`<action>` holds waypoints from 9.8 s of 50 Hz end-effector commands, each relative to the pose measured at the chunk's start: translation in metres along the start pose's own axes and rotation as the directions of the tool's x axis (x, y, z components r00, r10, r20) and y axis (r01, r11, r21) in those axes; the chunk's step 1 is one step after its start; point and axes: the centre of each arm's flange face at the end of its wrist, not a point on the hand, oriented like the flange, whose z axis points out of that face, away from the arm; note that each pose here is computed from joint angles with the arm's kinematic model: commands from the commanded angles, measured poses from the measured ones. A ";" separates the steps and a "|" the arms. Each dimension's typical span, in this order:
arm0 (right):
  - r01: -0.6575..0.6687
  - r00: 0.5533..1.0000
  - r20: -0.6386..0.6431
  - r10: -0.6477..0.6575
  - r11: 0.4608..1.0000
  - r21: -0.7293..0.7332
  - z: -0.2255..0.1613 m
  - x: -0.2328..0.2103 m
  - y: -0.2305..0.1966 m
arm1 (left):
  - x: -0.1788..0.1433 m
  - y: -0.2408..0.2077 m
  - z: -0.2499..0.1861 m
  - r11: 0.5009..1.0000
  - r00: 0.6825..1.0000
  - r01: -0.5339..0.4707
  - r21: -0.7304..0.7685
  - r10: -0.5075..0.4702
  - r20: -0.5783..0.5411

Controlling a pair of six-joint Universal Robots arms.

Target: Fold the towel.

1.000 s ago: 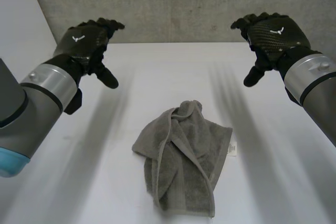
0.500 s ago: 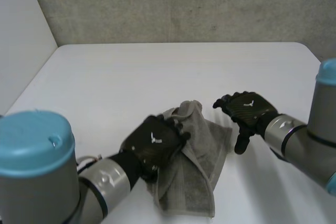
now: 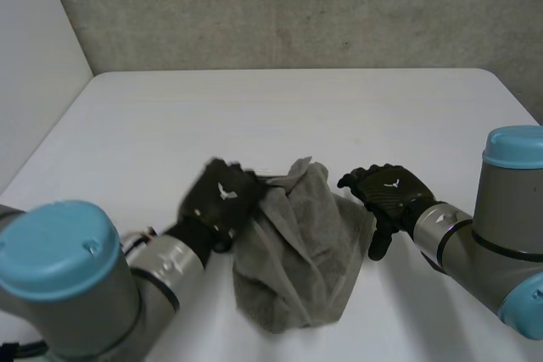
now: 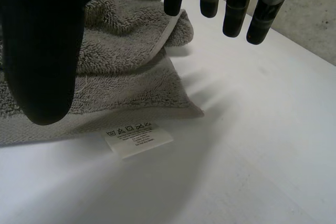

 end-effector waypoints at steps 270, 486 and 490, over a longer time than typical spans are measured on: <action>0.341 0.879 -0.422 -0.224 0.913 0.223 -0.054 0.086 -0.127 | -0.135 -0.131 0.048 0.942 0.931 0.322 0.097 -0.334 0.150; 0.210 0.932 -0.303 -0.198 0.978 0.004 -0.062 0.104 -0.047 | -0.089 0.020 -0.044 0.970 0.943 -0.146 -0.194 0.196 0.270; 0.232 0.922 -0.322 -0.214 0.972 0.020 -0.077 0.108 -0.071 | -0.103 -0.012 -0.055 0.975 0.934 -0.160 -0.155 0.201 0.295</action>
